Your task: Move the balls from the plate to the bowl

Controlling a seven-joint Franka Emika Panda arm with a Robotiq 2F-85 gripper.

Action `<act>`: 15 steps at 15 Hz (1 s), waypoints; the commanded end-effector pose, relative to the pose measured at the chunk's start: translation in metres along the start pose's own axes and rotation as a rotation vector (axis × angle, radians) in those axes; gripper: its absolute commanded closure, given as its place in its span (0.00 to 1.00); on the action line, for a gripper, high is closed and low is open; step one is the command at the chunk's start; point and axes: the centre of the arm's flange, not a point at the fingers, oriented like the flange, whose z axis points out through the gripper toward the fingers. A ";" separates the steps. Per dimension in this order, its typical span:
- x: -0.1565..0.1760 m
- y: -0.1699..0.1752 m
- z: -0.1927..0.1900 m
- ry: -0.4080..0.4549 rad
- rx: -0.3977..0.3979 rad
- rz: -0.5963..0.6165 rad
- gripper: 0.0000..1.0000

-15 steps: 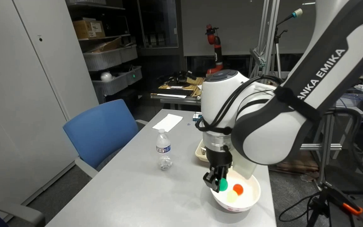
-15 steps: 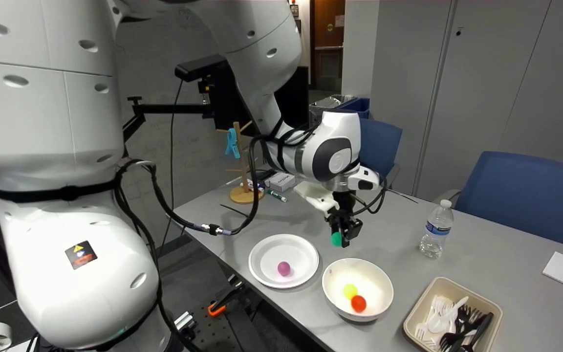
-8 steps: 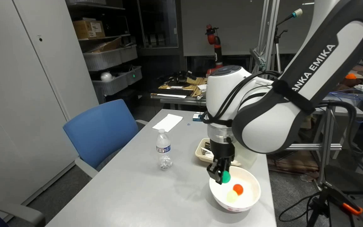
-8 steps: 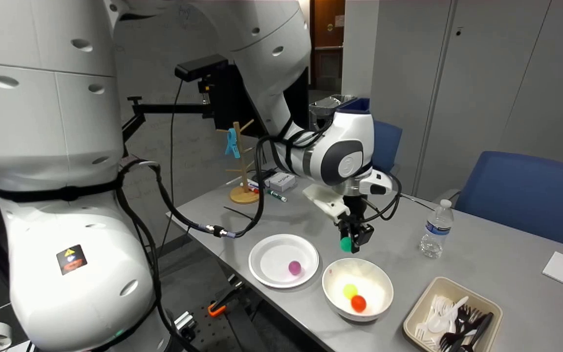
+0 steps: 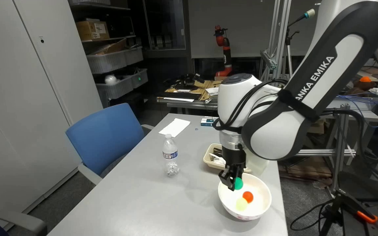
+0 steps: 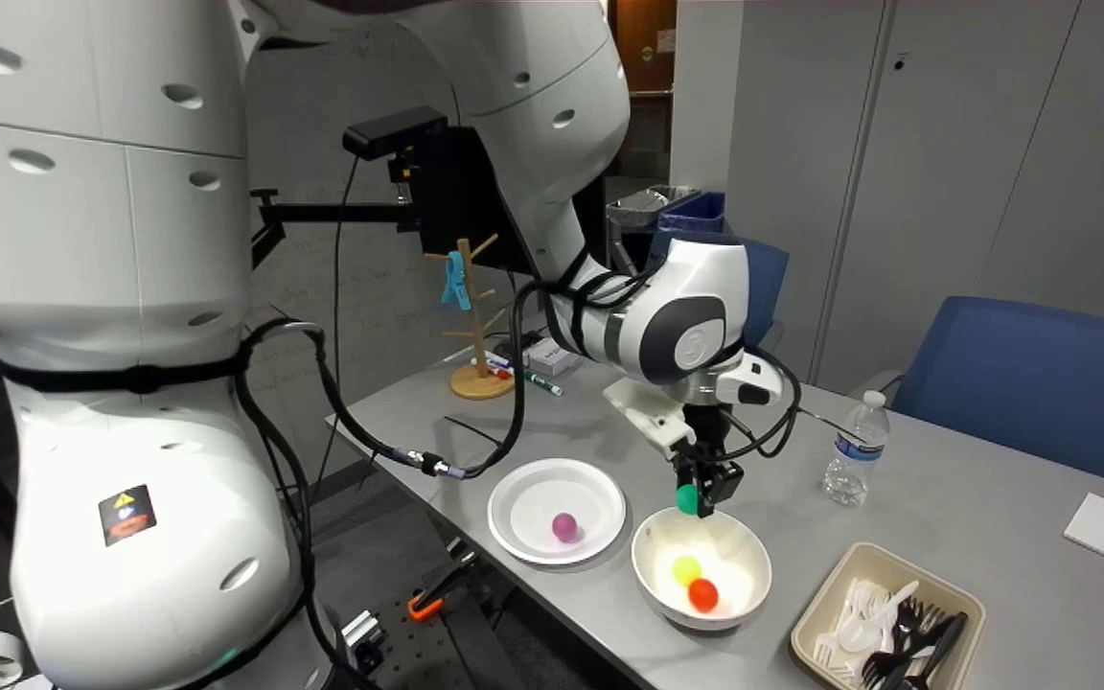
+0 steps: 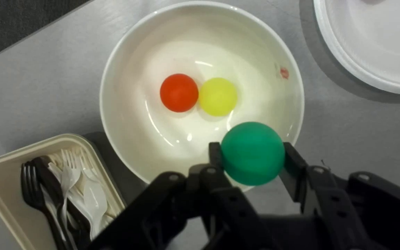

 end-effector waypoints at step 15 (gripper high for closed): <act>0.007 0.026 0.048 -0.012 0.005 0.095 0.30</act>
